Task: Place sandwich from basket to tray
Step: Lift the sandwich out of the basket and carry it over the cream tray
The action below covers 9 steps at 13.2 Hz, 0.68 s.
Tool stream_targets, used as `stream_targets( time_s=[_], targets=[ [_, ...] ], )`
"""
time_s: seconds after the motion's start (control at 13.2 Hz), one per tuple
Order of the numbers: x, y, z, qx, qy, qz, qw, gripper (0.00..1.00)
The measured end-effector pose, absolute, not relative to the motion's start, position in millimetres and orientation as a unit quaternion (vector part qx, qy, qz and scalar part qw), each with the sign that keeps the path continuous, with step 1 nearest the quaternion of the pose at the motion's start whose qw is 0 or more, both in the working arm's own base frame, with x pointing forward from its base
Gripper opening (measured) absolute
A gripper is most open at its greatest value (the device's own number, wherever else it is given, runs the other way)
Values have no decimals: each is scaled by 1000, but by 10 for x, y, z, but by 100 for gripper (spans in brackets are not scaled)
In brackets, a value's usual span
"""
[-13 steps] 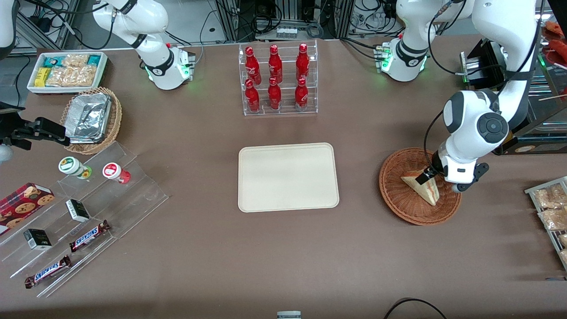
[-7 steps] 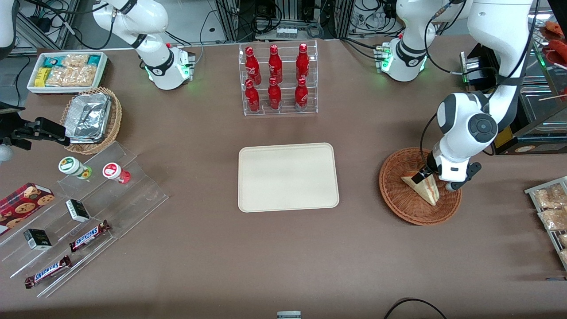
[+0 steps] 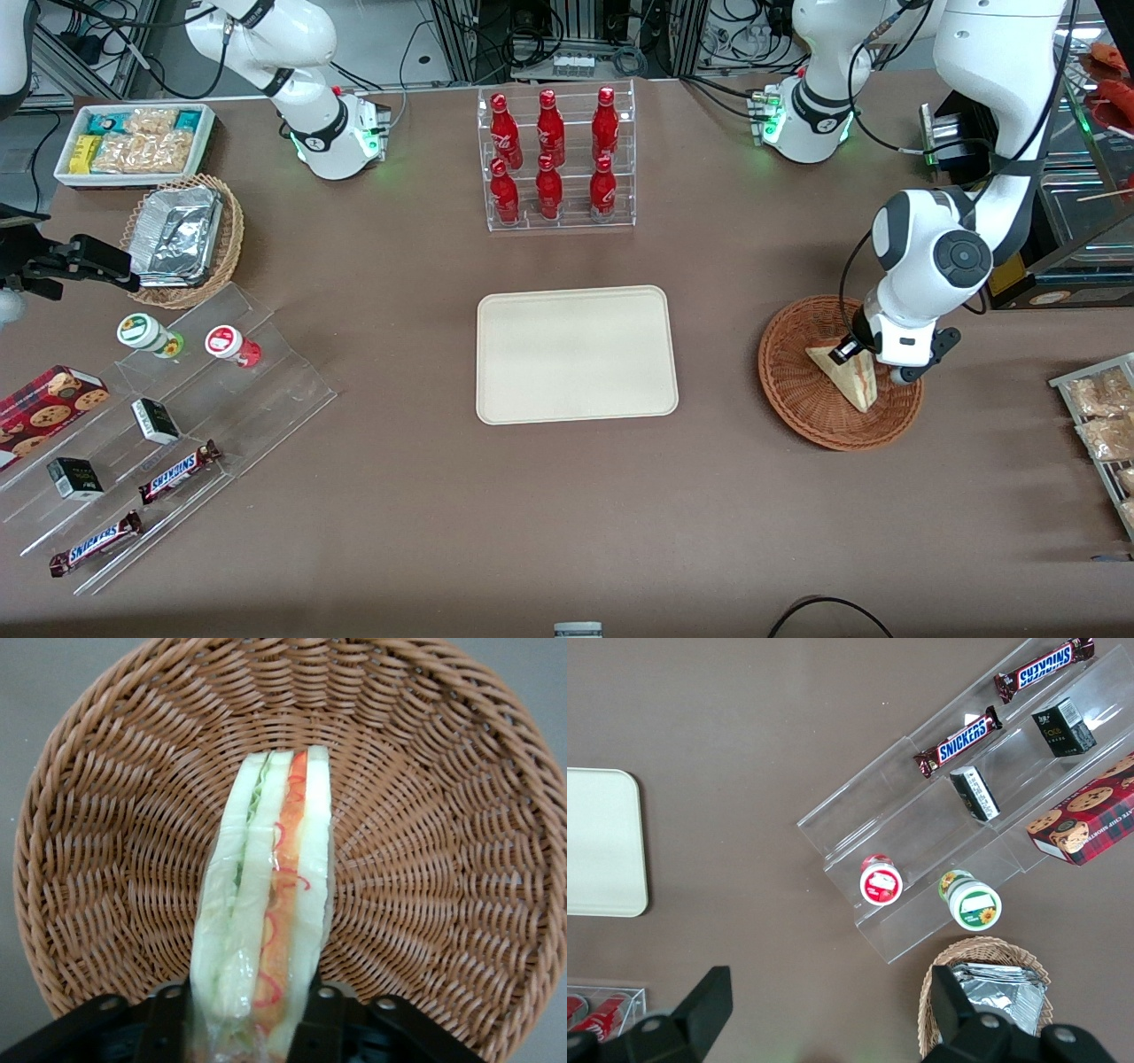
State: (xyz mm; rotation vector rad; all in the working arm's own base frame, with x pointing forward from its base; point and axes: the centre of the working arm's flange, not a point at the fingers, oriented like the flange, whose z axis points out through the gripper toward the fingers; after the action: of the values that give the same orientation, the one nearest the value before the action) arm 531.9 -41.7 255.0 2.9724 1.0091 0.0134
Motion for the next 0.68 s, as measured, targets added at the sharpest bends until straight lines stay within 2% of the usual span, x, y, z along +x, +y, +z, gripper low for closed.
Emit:
stream_targets(
  time_s=[0.23,0.45,0.68],
  targets=[
    [5400,-499,2845,955,295,-9,-13,28],
    [5573,-809,3602,967,247,-37,-46,16],
    [5665,-1357,4375,976,203,-49,-56,16]
  ],
)
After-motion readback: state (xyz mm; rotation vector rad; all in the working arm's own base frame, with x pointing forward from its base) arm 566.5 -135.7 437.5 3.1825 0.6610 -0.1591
